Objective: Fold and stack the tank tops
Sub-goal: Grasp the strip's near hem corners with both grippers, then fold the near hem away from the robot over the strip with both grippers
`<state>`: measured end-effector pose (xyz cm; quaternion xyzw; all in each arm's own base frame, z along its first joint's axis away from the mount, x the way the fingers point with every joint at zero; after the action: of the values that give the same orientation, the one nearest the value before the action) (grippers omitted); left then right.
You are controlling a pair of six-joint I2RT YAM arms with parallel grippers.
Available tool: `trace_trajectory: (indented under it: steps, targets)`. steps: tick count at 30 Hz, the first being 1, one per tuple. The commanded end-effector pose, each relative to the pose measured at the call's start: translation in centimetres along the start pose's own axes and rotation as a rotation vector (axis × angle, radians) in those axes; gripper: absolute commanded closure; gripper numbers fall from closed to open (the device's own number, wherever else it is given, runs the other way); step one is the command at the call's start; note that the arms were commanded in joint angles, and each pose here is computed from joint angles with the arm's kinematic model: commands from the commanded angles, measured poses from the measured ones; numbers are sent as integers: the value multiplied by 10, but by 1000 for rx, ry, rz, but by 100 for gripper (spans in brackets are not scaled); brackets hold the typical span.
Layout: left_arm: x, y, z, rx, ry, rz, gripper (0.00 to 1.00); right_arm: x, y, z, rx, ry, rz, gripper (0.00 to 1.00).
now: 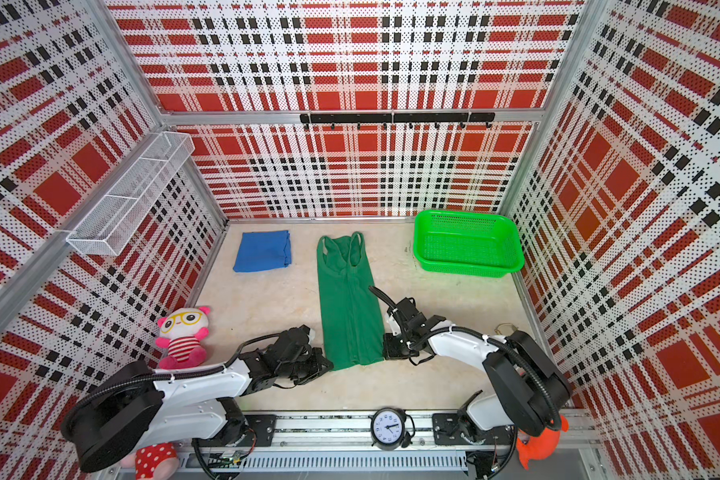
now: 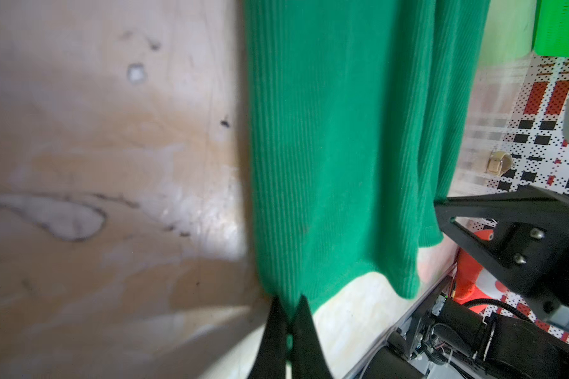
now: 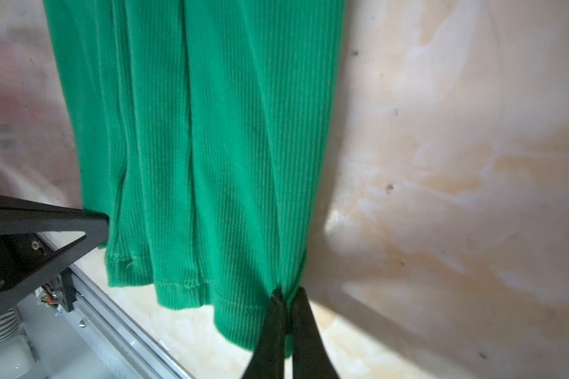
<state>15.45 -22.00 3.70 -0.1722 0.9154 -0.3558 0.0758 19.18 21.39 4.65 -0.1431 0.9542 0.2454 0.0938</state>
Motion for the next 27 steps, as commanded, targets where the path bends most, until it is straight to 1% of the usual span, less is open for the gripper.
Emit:
trace_trajectory:
  steps: [1,3,7,11,15,19,22,27]
  targets:
    - [5,3,-7,-18,-9,2,100,11,4,-8,15,9,7,98]
    - [12,2,-12,-13,-6,0,100,18,8,-11,24,18,3,100]
    - [25,-9,-21,12,-4,1,100,27,21,-20,19,23,-12,100]
    - [19,-21,-34,6,-40,20,100,18,28,-38,37,-7,-48,100]
    - [-6,-33,-49,-16,-92,52,100,1,34,-51,76,-13,-110,100]
    - [-35,-42,-58,-19,-134,77,100,-20,36,-53,114,-18,-193,100]
    - [-55,-46,-58,-38,-157,109,100,-45,33,-54,141,-38,-228,100]
    - [-94,-54,-56,-72,-201,168,100,-96,32,-57,180,-103,-303,100]
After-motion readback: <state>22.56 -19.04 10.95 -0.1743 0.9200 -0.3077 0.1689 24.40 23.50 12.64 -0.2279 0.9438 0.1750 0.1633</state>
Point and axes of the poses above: each gripper's point midway between its finger pads, its own z axis out along the fingers, its own y axis along the line the jaws close on, x = y × z, the point moved 2 cm from there along -z, back along the fingers, and after that the axes turned 6 degrees about -z, right-handed, at the moved point
